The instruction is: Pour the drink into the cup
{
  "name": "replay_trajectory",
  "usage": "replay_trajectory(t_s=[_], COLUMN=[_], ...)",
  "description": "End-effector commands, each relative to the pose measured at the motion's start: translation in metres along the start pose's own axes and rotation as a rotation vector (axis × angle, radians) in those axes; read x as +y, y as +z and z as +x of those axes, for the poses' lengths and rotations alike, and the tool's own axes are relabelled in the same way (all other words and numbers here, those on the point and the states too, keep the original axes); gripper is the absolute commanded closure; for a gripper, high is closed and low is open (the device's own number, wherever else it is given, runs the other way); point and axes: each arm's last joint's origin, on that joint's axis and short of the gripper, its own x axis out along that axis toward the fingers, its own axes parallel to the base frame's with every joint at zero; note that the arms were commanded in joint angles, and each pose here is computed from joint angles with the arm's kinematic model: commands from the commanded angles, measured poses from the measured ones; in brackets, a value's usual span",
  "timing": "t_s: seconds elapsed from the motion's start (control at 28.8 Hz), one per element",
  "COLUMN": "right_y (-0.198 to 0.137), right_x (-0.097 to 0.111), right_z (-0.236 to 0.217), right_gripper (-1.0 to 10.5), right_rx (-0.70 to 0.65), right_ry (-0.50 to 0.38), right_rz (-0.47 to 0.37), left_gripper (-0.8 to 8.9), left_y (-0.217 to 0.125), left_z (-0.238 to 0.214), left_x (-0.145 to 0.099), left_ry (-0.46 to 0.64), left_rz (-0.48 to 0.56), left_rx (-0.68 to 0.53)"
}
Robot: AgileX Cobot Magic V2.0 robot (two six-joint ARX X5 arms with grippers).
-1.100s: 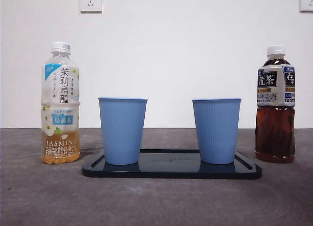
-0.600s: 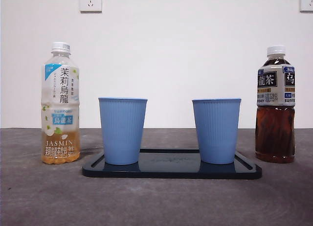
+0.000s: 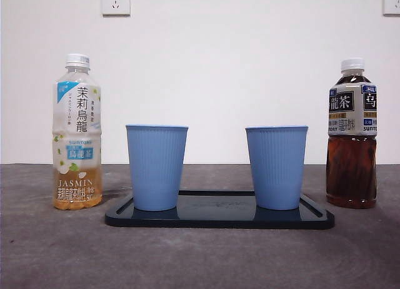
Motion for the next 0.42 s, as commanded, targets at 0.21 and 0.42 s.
replay_trajectory(t_s=[0.21,0.42], right_y=[0.008,0.038], right_x=[0.005,0.016], right_z=[-0.001,-0.012], right_gripper=[9.3,9.3], right_rx=[-0.039,-0.120], right_ry=[0.117,0.180], right_rz=[0.124,0.160], left_gripper=[8.05,8.04], left_y=[0.030,0.063], left_z=[-0.012,-0.029], left_x=[-0.013,-0.025], left_ry=[-0.102,-0.137], left_rz=[-0.081,-0.078], left_rx=[-0.069,-0.098])
